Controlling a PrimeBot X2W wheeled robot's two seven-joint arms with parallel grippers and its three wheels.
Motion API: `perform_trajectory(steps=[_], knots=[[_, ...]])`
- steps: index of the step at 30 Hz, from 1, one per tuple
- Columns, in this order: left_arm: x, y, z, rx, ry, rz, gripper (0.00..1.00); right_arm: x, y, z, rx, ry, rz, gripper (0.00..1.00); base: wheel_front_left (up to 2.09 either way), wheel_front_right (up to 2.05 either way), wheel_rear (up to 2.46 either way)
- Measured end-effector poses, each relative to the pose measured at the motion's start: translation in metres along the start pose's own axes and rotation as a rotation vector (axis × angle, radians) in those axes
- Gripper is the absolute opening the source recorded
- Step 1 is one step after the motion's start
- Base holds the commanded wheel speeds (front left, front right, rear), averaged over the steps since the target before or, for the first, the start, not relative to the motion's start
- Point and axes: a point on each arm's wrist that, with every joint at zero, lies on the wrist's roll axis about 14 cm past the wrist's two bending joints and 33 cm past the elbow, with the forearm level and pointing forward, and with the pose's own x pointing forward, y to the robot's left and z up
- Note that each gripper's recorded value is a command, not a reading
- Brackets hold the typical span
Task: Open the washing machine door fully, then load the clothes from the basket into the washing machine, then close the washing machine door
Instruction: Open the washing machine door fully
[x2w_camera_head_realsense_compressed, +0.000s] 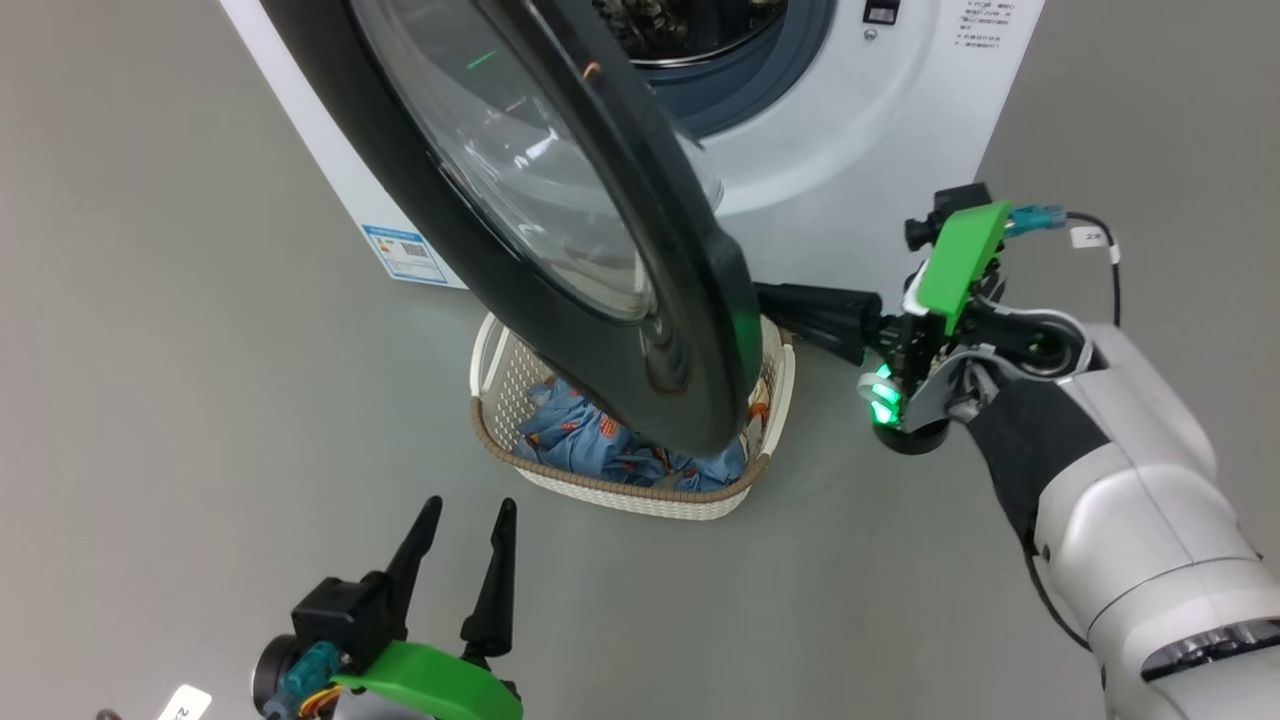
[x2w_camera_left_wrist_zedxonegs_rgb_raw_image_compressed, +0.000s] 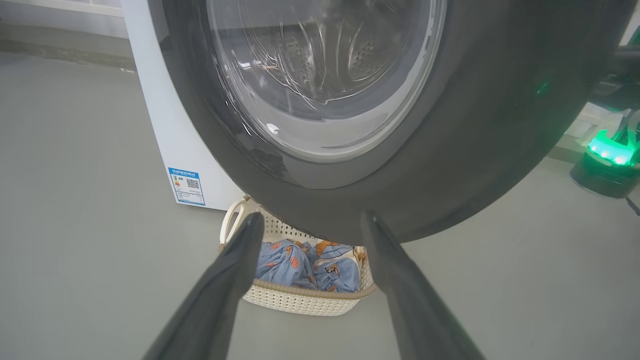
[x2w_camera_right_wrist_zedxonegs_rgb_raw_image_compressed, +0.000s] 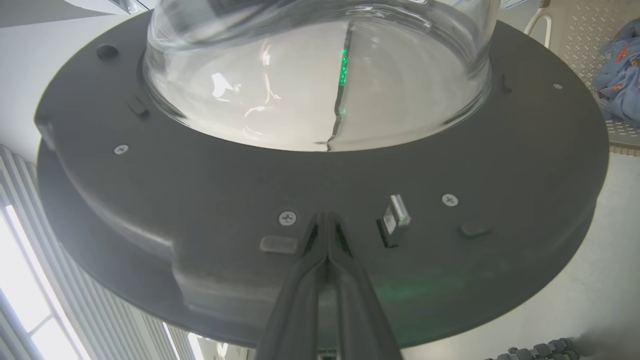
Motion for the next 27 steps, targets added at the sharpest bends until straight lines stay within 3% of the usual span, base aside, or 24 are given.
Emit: perform_trajectory(steps=[27], knots=[[-0.004, 0.004, 0.003, 0.003, -0.009, 0.012, 1.0, 0.042, -0.003, -0.079, -0.009, 0.189, 0.019, 0.0, 0.0, 0.0, 0.0]])
